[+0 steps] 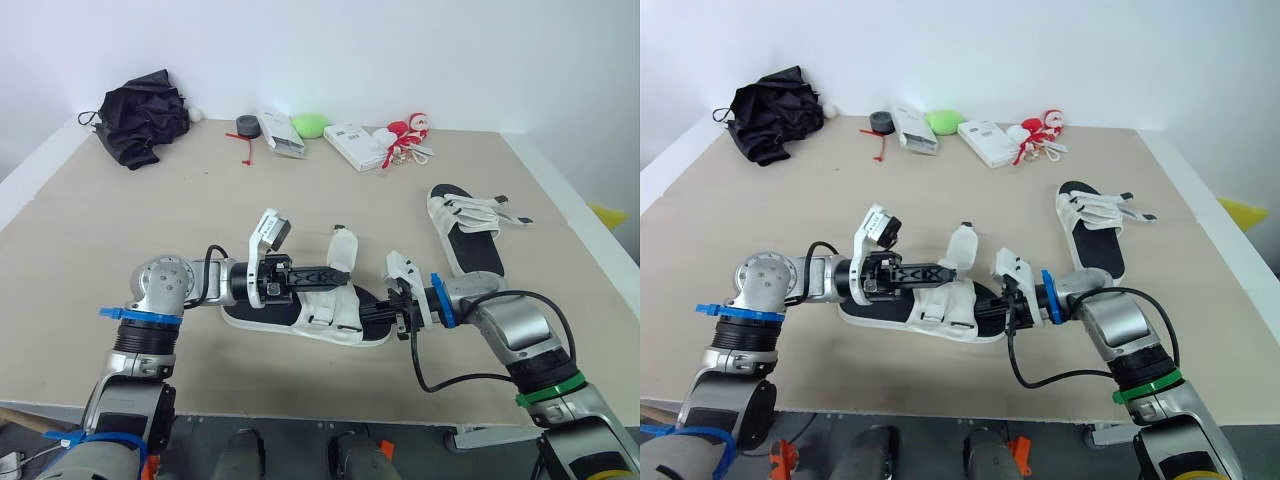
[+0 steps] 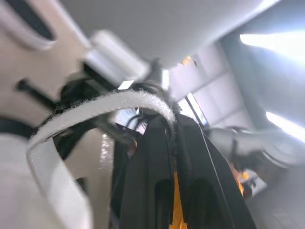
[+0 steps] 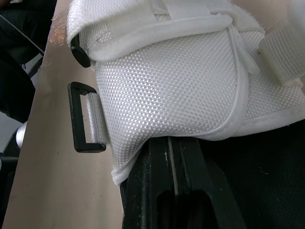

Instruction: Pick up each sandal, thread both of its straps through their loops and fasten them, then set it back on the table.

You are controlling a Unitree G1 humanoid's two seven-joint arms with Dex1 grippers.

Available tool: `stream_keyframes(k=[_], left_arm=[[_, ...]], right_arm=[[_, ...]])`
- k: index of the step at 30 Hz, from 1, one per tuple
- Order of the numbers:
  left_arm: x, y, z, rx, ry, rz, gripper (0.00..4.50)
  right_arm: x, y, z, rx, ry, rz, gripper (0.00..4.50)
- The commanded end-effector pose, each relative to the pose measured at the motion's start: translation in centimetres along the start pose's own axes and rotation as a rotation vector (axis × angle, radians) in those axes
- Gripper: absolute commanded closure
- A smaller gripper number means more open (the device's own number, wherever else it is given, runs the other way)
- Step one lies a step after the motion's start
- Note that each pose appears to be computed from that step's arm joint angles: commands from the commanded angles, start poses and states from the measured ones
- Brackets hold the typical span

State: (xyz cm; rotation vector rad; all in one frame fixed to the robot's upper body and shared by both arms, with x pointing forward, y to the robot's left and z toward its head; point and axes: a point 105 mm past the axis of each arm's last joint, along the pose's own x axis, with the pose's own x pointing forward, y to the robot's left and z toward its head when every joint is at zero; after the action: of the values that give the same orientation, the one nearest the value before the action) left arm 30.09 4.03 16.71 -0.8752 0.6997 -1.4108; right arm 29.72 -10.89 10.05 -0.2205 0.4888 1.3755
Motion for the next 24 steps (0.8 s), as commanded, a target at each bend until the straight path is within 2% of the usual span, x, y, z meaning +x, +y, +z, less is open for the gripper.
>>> stream_keyframes(k=[1, 6, 10, 12, 13, 14, 19, 24], left_arm=[[-0.3, 1.3, 0.5, -0.079, -0.04, 0.08, 4.36], [-0.6, 4.6, 0.2, -0.162, -0.085, 0.248, 4.36], [-0.6, 5.4, 0.0, -0.192, -0.102, 0.288, 3.57], [-0.7, 6.3, 0.3, -0.2, -0.127, 0.349, 2.74], [-0.8, 6.5, 0.4, -0.204, -0.14, 0.363, 2.6], [-0.8, 6.5, 0.5, -0.211, -0.147, 0.361, 2.19], [-0.8, 6.3, 0.8, -0.224, -0.164, 0.355, 2.19], [-1.1, 6.2, 2.5, -0.192, -0.225, 0.384, 2.19]], right_arm=[[0.0, -0.3, -3.0, 0.092, 0.087, -0.041, 4.5], [-0.1, -0.2, -3.0, 0.095, 0.087, -0.042, 4.5], [-0.1, -0.2, -3.1, 0.096, 0.089, -0.043, 4.5], [-0.2, -0.1, -3.1, 0.097, 0.09, -0.041, 4.5], [-0.2, -0.2, -3.1, 0.098, 0.092, -0.041, 4.5], [-0.2, -0.2, -3.1, 0.099, 0.093, -0.041, 4.5], [-0.2, -0.2, -3.1, 0.099, 0.094, -0.04, 4.5], [-0.1, -0.2, -3.0, 0.096, 0.097, -0.035, 4.5]])
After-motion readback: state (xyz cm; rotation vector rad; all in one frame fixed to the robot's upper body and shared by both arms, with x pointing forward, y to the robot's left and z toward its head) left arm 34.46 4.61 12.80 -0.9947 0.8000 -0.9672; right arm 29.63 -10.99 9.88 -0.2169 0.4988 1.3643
